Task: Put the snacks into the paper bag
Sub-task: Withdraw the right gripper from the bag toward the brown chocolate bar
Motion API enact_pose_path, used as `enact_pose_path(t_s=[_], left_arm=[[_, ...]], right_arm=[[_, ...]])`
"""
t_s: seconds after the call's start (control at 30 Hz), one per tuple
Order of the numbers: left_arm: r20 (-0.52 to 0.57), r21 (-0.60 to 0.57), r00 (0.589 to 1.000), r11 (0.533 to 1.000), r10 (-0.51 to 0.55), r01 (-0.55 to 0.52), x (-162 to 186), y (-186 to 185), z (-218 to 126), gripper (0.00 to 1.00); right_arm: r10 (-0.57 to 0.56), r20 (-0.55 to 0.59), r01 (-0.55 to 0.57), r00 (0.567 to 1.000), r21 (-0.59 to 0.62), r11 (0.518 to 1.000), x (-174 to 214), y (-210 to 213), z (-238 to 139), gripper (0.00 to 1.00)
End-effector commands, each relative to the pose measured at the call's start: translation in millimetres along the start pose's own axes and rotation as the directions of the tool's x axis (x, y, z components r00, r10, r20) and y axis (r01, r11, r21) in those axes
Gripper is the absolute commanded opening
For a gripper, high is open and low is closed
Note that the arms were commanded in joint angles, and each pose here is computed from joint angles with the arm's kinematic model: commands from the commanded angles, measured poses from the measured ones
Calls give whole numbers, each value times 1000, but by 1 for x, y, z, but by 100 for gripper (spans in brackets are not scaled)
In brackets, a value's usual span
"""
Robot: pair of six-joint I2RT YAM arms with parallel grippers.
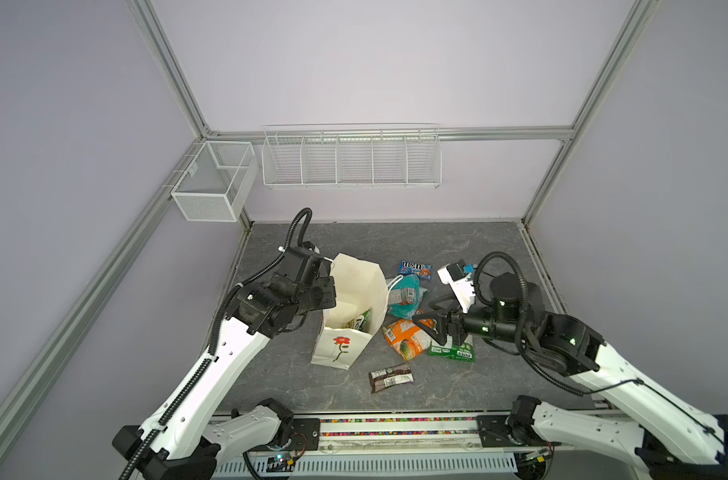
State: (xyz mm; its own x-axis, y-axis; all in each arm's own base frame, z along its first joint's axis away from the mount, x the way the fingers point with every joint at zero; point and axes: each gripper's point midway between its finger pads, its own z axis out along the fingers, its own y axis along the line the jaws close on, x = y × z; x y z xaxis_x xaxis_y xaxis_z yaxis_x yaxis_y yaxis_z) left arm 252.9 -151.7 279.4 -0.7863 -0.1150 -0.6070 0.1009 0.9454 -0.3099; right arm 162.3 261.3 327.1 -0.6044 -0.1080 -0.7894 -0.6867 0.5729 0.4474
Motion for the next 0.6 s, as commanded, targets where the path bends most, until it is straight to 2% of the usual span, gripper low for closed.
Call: enact_pose_path(t_s=[0.0, 0.2, 0.4, 0.5, 0.57], left_arm=[[28, 46, 999, 998, -39, 37, -2, -6, -5, 0], [34, 58, 998, 997, -59, 57, -1, -7, -5, 0], [51, 49, 996, 996, -78, 75, -4, -4, -11, 0], [58, 46, 994, 995, -90, 87, -6, -3, -14, 0], [66, 48, 993, 994, -102, 99, -7, -3, -16, 0]], right_arm=[[78, -16, -77, 997, 82, 994, 17, -19, -3, 79], [88, -59, -81, 994, 122, 989, 37, -31, -3, 81], [71, -128, -56, 989, 113, 992, 57, -34, 4, 82], [72, -118, -56, 990, 133, 990, 59, -39, 0, 84], [72, -103, -58, 992, 125, 990, 60, -38, -4, 89]])
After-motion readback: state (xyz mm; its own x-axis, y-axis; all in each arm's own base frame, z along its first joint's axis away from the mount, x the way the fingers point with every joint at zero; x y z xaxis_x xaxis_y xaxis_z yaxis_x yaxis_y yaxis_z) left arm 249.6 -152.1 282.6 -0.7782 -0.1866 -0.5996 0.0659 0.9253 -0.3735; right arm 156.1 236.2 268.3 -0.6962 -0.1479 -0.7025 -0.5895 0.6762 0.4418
